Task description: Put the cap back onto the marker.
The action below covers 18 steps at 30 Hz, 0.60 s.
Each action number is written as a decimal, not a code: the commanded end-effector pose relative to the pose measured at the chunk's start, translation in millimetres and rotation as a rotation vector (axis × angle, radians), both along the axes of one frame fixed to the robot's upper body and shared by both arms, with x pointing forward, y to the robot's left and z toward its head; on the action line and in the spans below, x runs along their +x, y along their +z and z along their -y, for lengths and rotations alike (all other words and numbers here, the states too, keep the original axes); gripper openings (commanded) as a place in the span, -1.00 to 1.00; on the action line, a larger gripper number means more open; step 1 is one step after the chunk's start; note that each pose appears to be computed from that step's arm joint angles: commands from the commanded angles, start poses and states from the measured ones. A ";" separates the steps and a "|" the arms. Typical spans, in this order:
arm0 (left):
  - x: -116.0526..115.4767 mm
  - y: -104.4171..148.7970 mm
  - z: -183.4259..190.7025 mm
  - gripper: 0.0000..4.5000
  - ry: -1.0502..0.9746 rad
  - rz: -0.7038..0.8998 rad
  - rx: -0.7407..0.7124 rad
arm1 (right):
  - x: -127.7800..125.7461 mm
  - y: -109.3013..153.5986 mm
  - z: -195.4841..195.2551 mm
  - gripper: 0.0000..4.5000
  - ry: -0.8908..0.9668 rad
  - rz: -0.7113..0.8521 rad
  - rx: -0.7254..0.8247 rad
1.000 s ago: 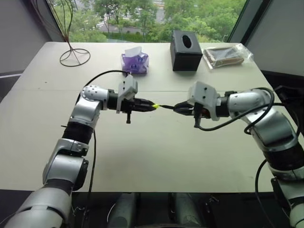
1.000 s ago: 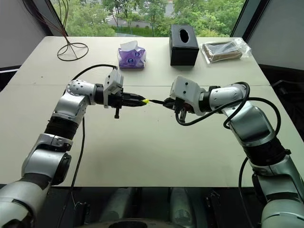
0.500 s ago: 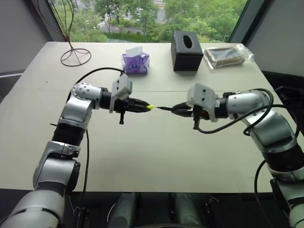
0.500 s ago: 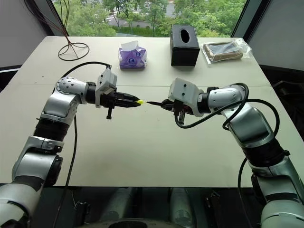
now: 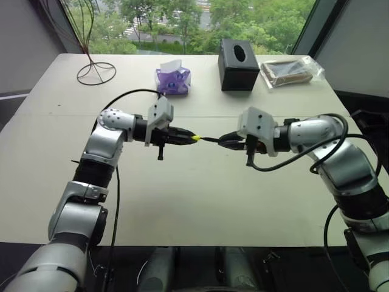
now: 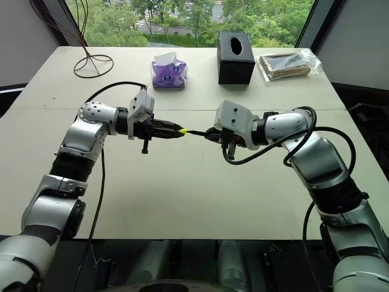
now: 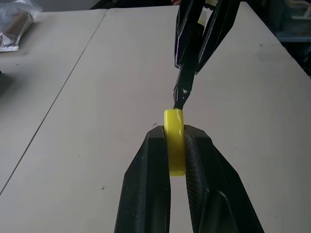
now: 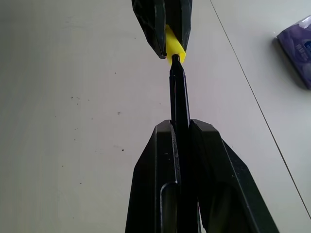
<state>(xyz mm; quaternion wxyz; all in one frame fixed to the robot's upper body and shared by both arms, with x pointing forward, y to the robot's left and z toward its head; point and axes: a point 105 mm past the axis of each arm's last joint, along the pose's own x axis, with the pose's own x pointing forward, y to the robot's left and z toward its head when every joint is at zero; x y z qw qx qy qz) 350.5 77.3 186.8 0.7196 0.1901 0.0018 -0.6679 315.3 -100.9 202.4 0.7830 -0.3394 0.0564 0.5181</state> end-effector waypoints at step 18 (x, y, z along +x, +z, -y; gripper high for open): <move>-3.7 10.7 32.9 -0.98 -0.205 0.240 0.129 | 5.8 14.8 -14.4 -1.00 0.092 0.095 -0.038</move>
